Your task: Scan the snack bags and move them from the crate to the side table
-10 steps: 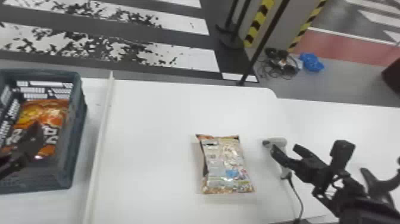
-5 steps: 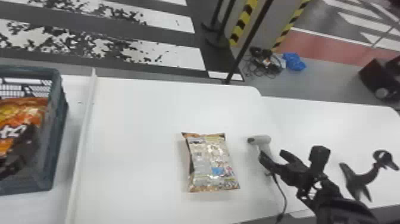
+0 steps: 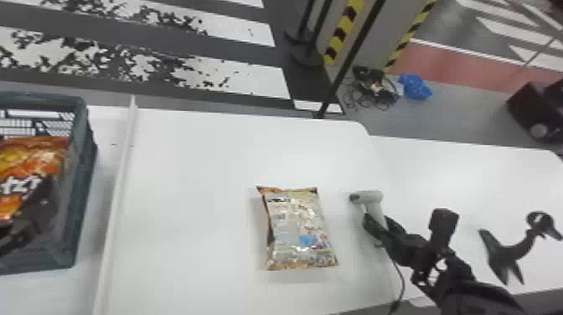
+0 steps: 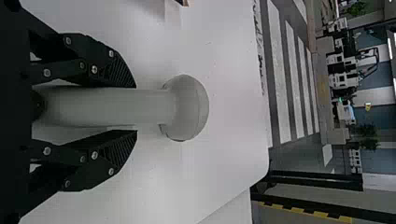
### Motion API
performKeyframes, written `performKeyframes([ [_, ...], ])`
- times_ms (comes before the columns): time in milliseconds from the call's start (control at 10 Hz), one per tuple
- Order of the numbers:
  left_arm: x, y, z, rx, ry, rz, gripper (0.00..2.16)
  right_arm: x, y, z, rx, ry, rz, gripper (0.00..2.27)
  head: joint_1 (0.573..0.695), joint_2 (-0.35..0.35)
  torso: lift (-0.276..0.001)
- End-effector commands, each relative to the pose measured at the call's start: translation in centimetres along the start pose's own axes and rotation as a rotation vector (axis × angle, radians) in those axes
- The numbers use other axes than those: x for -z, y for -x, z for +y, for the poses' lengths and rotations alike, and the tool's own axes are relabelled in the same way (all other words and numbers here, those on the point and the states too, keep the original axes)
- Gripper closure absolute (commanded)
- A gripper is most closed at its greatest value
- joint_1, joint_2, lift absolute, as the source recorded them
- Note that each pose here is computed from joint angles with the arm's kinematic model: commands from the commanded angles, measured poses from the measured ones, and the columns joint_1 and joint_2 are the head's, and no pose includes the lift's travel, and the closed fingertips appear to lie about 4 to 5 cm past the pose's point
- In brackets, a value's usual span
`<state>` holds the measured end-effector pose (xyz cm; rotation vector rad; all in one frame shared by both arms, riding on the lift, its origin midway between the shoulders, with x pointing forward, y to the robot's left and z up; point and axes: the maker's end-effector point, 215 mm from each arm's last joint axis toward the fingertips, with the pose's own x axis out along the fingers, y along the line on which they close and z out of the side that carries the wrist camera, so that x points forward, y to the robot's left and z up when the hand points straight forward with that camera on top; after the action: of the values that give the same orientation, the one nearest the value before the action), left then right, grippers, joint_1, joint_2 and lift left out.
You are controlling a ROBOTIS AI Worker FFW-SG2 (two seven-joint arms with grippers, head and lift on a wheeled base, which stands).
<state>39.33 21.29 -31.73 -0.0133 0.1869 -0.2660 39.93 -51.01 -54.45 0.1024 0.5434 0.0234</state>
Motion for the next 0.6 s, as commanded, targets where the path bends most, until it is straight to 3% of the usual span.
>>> performKeyframes([
  [0, -0.2, 0.0, 0.0, 0.004, 0.004, -0.005, 0.04, -1.2, 1.8, 1.0, 0.022, 0.007, -0.040, 2.24, 0.695, -0.350, -0.087],
  [300, -0.5, -0.1, -0.2, 0.023, 0.001, -0.010, 0.04, -2.9, 7.1, 4.3, 0.055, -0.060, -0.090, 2.24, 0.695, -0.350, -0.087],
  [500, -0.3, 0.0, -0.1, 0.033, 0.000, -0.003, 0.04, -3.6, 9.9, 9.7, -0.001, -0.119, -0.110, 2.24, 0.695, -0.350, -0.087],
])
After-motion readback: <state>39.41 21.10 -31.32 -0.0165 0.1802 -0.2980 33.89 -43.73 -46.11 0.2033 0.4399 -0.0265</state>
